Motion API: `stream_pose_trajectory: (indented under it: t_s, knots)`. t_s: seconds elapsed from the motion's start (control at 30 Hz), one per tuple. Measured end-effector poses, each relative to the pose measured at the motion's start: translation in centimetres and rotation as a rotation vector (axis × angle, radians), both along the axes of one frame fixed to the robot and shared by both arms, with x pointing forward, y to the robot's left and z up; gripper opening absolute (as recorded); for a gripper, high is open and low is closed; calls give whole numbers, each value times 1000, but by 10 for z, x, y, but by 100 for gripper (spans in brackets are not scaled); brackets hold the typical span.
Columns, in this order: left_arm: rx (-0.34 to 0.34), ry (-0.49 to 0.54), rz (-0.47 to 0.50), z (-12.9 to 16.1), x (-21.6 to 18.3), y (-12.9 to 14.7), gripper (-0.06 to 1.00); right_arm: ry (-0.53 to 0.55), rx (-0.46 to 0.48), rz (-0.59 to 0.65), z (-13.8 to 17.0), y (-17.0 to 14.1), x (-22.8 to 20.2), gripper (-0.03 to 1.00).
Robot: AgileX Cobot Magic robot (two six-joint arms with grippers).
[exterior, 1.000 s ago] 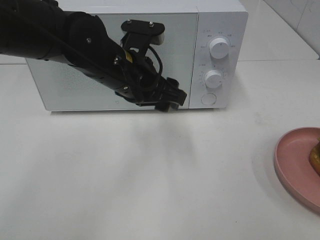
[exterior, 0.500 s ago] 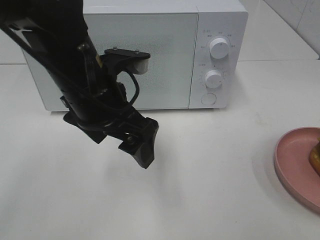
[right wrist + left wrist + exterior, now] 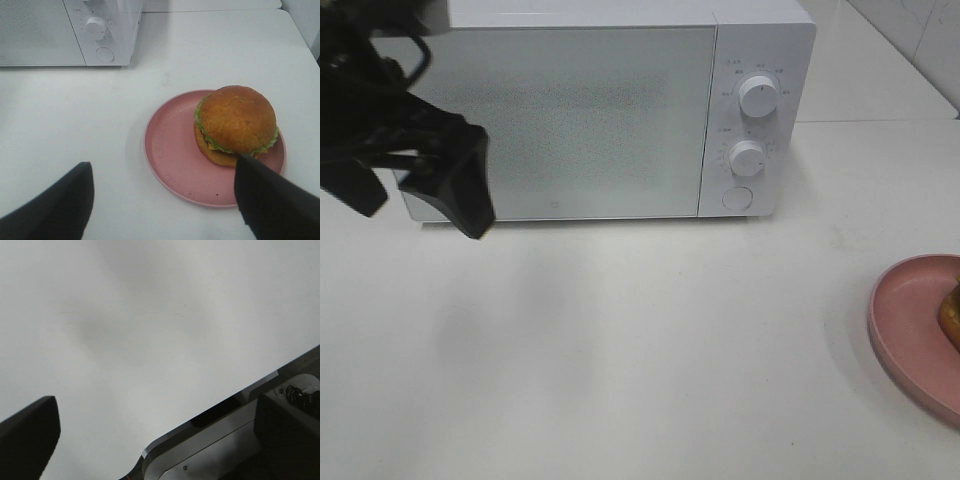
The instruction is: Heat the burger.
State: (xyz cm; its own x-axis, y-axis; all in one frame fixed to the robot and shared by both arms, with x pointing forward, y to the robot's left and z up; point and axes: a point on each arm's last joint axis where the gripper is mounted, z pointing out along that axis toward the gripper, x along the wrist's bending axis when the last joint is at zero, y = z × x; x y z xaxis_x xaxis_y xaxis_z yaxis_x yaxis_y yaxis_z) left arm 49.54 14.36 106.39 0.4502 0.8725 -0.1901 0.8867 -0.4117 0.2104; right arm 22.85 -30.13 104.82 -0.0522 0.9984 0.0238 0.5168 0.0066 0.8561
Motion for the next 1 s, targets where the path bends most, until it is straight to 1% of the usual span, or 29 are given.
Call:
stream_pose_trajectory:
  t_s: [0.03,0.1,0.13,0.17,0.2,0.23,0.27,0.3,0.33,0.37,0.4,0.43,0.47,0.53,0.57,0.63,0.67,0.73,0.77,0.8,0.83,0.9,0.97,1.0]
  knots:
    - [0,0,0,0,0,0,97,0,0,0,0,0,0,75]
    - [11,-19,103,16,6,42,97,0,0,0,0,0,0,75]
    - [11,-19,103,16,6,42,97,0,0,0,0,0,0,75]
    - [13,-27,125,19,6,50,97,0,0,0,0,0,0,75]
    - [13,-56,174,28,6,69,97,0,0,0,0,0,0,75]
    - [13,-56,174,28,6,69,97,0,0,0,0,0,0,75]
    - [12,-88,227,37,4,87,97,0,0,0,0,0,0,75]
    - [12,-88,227,37,4,87,97,0,0,0,0,0,0,75]
    - [14,-103,251,40,3,96,97,0,0,0,0,0,0,75]
    - [15,-124,293,44,-3,111,97,0,0,0,0,0,0,75]
    - [15,-124,293,44,-3,111,97,0,0,0,0,0,0,75]
    - [23,-128,335,43,-14,126,97,0,0,0,0,0,0,75]
    - [23,-128,335,43,-14,126,97,0,0,0,0,0,0,75]
    - [38,-100,394,32,-33,144,97,0,0,0,0,0,0,75]
    - [38,-100,394,32,-33,144,97,0,0,0,0,0,0,75]
    - [45,-81,423,20,-55,150,97,0,0,0,0,0,0,75]
    - [45,-81,423,20,-55,150,97,0,0,0,0,0,0,75]
    - [63,-95,427,11,-76,152,97,0,0,0,0,0,0,75]
    - [63,-95,427,11,-76,152,97,0,0,0,0,0,0,75]
    - [89,-95,424,5,-89,154,97,0,0,0,0,0,0,75]
    - [89,-95,424,5,-89,154,97,0,0,0,0,0,0,75]
    - [128,-113,418,-3,-109,157,97,0,0,0,0,0,0,75]
    - [134,-127,419,-5,-115,157,97,0,0,0,0,0,0,75]
    - [134,-169,423,-9,-126,158,97,0,0,0,0,0,0,75]
